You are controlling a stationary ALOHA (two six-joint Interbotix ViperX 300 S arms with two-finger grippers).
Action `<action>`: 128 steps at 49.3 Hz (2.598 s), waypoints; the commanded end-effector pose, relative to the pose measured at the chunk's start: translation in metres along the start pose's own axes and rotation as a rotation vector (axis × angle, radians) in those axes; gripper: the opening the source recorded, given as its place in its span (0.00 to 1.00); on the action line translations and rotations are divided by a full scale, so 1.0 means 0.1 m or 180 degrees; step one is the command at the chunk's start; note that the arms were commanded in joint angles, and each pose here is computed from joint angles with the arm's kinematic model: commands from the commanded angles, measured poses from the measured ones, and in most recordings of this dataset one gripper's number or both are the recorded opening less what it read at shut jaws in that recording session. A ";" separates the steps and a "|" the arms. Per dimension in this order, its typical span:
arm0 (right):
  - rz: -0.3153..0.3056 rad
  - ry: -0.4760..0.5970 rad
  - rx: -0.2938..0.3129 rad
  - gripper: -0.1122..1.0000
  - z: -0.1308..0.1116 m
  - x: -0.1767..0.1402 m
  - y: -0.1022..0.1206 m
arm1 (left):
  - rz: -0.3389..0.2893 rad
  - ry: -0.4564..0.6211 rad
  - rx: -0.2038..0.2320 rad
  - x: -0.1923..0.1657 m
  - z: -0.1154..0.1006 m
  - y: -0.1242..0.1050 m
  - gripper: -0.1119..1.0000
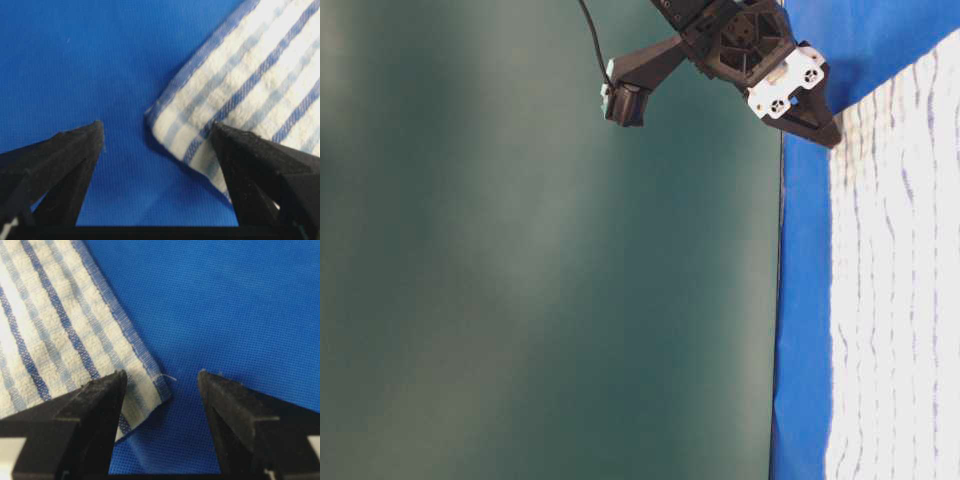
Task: Fold the blue towel.
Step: 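Move both grippers to the towel's far corners, then grasp the far corners of the striped towel with both grippers, then fold the far edge toward the near edge with both grippers, release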
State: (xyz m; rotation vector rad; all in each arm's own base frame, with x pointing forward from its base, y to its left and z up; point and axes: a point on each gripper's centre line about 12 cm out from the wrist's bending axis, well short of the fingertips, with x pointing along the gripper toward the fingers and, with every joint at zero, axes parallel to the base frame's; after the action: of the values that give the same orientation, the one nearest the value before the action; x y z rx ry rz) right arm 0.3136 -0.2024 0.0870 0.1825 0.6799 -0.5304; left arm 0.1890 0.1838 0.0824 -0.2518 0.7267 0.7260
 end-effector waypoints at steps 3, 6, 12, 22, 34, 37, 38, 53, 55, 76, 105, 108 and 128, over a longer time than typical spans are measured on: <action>-0.0007 -0.0102 -0.0005 0.65 0.09 -0.01 -0.01 | 0.0042 -0.0013 -0.0021 0.07 0.05 0.05 0.88; -0.0007 -0.0097 -0.0005 0.61 0.09 -0.01 -0.01 | 0.0042 -0.0003 -0.0016 0.08 0.04 0.05 0.87; 0.0002 -0.0053 -0.0042 0.39 0.05 0.00 -0.01 | 0.0036 0.0041 -0.0008 0.07 0.01 0.04 0.80; 0.0015 -0.0028 -0.0079 0.14 0.02 0.02 0.00 | -0.0043 0.0120 0.0063 0.06 -0.04 -0.04 0.40; 0.0014 -0.0019 -0.0054 0.14 0.01 0.02 0.00 | -0.0093 0.0147 0.0122 0.05 -0.04 -0.10 0.16; 0.0013 -0.0028 -0.0050 0.14 0.03 0.02 0.00 | -0.0093 0.0142 0.0142 0.05 -0.03 -0.10 0.15; 0.0013 -0.0033 -0.0050 0.14 0.03 0.01 0.00 | -0.0094 0.0141 0.0151 0.04 -0.02 -0.10 0.15; 0.0007 -0.0219 -0.0043 0.14 0.22 -0.18 0.00 | -0.0095 -0.0086 0.0304 -0.10 0.31 -0.10 0.15; 0.0001 -0.0238 -0.0041 0.14 0.25 -0.20 -0.01 | -0.0097 -0.0140 0.0325 -0.14 0.36 -0.10 0.15; 0.0033 -0.0215 -0.0047 0.14 0.28 -0.24 0.05 | -0.0156 -0.0325 0.0329 -0.37 0.40 -0.16 0.15; 0.0703 -0.0212 -0.0361 0.14 0.06 -0.86 0.94 | -0.1108 -0.0184 0.0469 -0.86 0.09 -0.98 0.15; 0.0785 -0.0244 -0.0374 0.14 0.04 -0.95 1.03 | -0.1221 -0.0170 0.0493 -0.92 0.04 -1.06 0.15; 0.1162 -0.0040 -0.0421 0.14 -0.20 -1.20 1.44 | -0.1751 0.0120 0.0381 -1.23 -0.24 -1.39 0.15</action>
State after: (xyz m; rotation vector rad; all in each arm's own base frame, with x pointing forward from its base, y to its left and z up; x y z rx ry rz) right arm 0.2978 -0.0295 0.1406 0.1668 0.6652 -0.1487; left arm 0.2063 0.0145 0.1402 -0.3305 0.6996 0.1810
